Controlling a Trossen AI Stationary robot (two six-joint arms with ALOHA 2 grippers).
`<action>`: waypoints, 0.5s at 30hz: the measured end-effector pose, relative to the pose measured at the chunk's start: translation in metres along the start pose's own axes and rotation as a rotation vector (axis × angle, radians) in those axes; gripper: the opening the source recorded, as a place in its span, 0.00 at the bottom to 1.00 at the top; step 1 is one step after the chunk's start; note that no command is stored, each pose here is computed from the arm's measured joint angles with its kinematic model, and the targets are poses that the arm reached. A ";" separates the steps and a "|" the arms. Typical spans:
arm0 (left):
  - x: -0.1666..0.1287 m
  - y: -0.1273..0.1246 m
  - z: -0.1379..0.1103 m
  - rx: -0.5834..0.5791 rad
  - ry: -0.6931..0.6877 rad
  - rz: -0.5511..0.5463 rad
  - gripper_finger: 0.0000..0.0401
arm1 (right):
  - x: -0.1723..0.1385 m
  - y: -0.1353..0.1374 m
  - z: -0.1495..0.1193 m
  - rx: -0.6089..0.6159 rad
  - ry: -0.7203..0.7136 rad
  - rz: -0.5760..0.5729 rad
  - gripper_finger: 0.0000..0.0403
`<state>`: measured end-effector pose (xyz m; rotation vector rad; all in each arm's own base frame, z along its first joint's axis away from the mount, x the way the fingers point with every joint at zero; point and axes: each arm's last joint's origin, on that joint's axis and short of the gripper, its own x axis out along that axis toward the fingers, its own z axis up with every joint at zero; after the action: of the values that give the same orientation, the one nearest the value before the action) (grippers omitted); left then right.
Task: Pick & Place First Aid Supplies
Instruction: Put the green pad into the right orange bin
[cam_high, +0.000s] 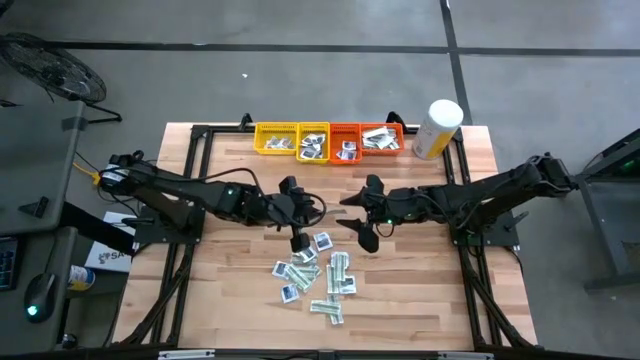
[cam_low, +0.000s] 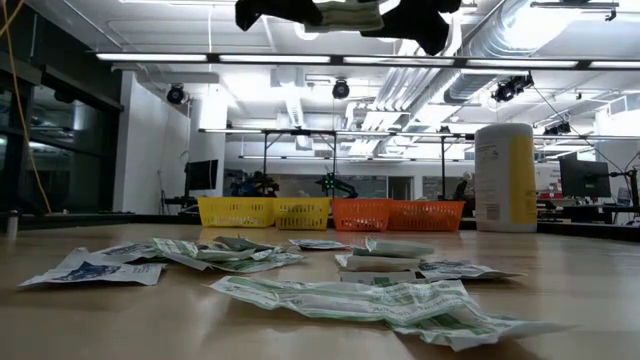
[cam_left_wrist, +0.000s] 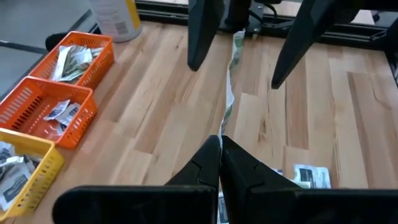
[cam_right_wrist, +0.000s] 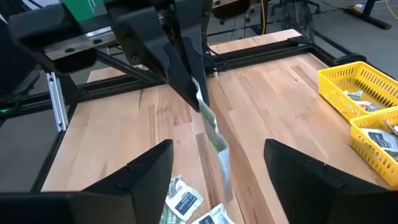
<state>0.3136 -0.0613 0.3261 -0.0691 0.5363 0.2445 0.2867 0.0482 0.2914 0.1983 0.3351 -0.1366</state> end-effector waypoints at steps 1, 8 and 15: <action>0.000 0.000 0.000 0.000 0.001 0.000 0.00 | 0.000 0.000 0.000 0.000 0.000 0.000 0.59; 0.000 0.000 0.000 -0.001 0.004 0.001 0.00 | 0.001 -0.003 -0.002 -0.007 0.024 -0.014 0.28; 0.000 0.000 -0.001 0.000 0.008 0.002 0.00 | 0.002 -0.009 0.000 0.011 0.022 -0.012 0.02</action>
<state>0.3132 -0.0612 0.3254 -0.0696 0.5443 0.2460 0.2876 0.0391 0.2893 0.2092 0.3572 -0.1479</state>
